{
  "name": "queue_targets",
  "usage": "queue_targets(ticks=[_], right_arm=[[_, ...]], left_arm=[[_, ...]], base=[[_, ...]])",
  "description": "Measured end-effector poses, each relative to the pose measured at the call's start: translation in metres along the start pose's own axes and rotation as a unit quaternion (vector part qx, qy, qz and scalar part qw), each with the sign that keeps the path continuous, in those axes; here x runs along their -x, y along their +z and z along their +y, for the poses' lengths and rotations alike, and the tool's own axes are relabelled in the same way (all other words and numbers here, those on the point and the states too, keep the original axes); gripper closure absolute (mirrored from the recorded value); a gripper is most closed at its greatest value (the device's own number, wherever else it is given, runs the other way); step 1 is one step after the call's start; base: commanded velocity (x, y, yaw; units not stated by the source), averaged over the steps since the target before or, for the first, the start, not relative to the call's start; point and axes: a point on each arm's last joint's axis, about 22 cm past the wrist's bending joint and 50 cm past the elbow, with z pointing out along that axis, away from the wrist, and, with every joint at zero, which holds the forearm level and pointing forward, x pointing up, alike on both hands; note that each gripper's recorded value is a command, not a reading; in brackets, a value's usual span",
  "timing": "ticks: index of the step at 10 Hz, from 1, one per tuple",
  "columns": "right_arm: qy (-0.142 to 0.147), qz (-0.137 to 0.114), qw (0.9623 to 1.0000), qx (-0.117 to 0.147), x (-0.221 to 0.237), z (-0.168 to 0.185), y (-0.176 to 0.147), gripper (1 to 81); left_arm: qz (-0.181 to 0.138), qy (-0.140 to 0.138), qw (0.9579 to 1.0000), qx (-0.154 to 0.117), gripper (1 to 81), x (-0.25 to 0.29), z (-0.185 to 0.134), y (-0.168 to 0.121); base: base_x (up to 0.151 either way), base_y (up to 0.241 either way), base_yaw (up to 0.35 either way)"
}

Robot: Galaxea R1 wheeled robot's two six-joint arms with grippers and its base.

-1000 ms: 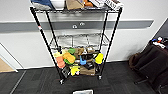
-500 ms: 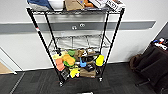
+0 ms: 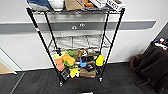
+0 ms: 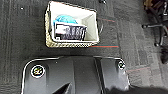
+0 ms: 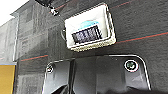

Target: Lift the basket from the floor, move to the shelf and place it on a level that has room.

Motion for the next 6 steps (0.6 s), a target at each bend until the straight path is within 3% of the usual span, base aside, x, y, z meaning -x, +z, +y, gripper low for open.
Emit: queue_targets(ticks=[3, 6], right_arm=[[0.000, 0.002, 1.0000, 0.006, -0.002, 0.005, 0.001, 1.0], [0.005, -0.002, 1.0000, 0.001, 0.006, -0.005, 0.004, 1.0]], left_arm=[[0.000, -0.032, 0.9995, -0.008, 1.0, 0.001, -0.003, 0.002], [0.004, -0.039, 0.9991, -0.016, 1.0, -0.009, -0.010, -0.005]], base=[[0.000, 0.000, 0.000], [0.000, 0.000, 0.000]])
